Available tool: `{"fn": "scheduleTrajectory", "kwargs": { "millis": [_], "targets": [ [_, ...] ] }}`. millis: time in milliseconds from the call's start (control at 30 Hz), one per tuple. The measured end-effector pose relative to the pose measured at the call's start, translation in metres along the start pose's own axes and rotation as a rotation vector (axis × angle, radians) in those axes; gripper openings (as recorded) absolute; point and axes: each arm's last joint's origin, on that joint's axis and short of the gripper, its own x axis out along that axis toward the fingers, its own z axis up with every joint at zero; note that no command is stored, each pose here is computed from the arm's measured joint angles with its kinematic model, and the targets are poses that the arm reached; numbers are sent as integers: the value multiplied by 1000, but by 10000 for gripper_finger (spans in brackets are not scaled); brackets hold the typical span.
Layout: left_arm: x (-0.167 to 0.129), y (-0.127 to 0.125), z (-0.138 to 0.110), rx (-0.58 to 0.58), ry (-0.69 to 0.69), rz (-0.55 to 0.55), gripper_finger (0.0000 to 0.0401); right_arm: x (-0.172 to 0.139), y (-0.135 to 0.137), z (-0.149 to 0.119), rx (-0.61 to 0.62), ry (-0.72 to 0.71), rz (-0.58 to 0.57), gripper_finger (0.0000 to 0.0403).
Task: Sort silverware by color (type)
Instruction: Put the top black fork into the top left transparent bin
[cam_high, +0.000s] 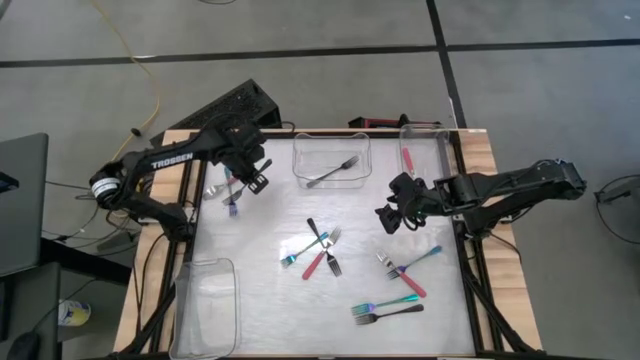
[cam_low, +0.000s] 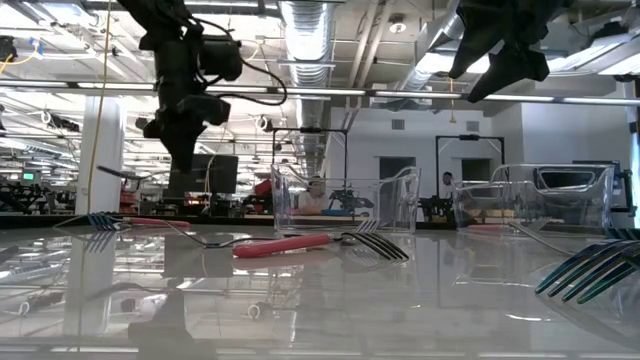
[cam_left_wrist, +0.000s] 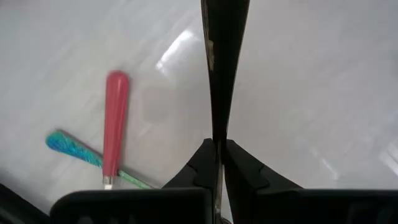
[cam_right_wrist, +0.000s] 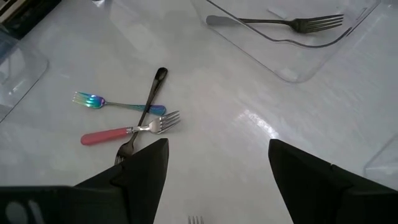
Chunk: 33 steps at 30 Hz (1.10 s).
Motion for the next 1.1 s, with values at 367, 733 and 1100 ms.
{"fn": "scheduleTrajectory", "kwargs": {
  "millis": [367,733,1100],
  "targets": [
    [-27,-7,22,-47,-103,-109,0,0,0,0,1,1,1,301],
    [-63,-38,79,-83,-520,-422,0,0,0,0,-1,4,4,301],
    [-25,-61,166,141,-431,-339,0,0,-1,0,-28,-19,-19,301]
  ]
}}
